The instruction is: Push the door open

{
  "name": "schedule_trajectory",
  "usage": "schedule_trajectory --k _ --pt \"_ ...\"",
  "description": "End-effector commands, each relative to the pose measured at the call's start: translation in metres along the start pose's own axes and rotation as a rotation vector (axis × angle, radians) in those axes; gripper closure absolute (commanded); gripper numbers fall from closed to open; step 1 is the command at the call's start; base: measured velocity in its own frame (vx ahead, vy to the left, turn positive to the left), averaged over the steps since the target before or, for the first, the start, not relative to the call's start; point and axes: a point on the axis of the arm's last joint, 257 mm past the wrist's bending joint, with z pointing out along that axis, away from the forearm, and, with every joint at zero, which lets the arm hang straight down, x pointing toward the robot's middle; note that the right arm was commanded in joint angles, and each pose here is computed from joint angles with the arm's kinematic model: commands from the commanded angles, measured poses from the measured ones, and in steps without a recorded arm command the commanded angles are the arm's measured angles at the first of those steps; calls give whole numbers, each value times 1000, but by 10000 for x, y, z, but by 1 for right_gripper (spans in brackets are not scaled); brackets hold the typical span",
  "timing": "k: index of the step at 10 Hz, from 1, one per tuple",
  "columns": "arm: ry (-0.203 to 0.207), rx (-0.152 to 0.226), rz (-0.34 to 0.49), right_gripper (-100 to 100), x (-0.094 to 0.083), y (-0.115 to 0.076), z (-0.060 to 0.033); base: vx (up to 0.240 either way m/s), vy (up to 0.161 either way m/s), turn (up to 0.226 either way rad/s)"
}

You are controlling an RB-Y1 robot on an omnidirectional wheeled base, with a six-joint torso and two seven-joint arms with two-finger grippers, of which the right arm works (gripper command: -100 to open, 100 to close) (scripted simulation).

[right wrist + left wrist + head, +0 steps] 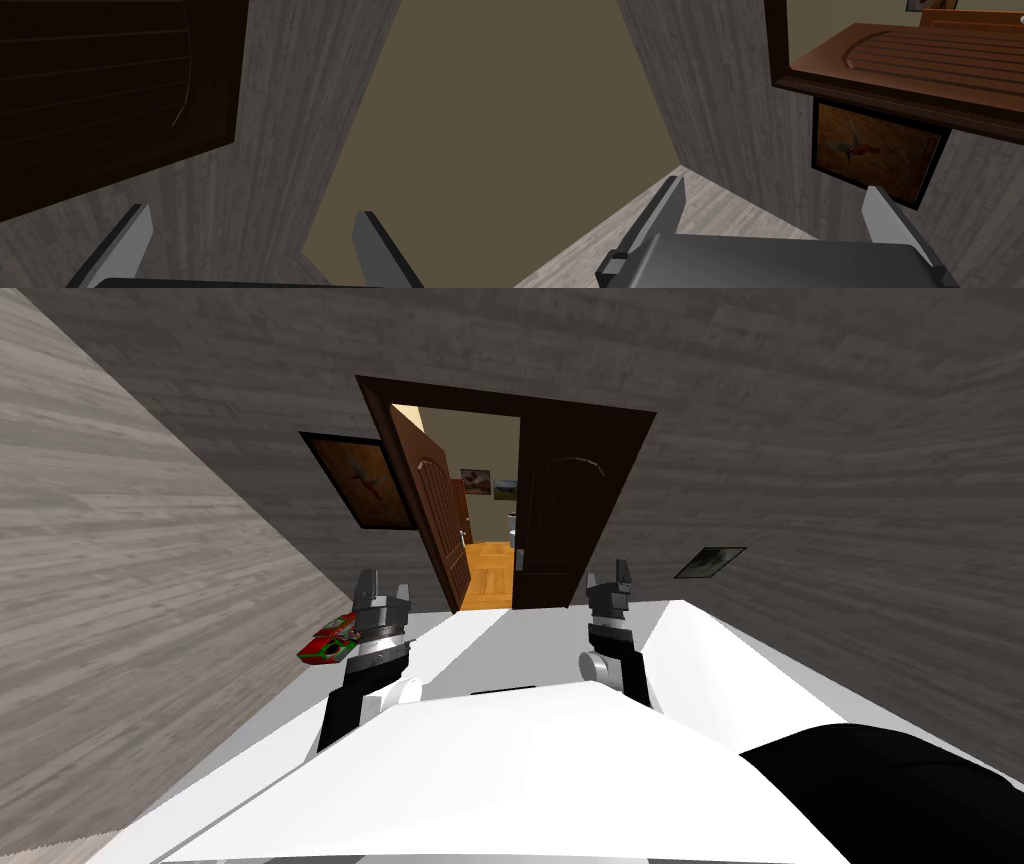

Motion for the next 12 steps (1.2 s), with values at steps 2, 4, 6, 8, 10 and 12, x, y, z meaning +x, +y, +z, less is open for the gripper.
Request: schedule_trajectory --k 2,4,6,8,10,12 --pt "14 30 -4 -100 33 -194 2 143 -20 11" --pt "24 55 -7 -100 59 -359 1 164 11 12" --pt "35 87 -10 -100 89 -563 -3 145 -2 9" --pt "43 111 -13 -100 111 -715 -8 112 -6 11" --pt "50 138 -16 -100 135 -885 -16 87 -3 9" --pt "58 166 -19 -100 159 -1058 -26 96 -14 11"
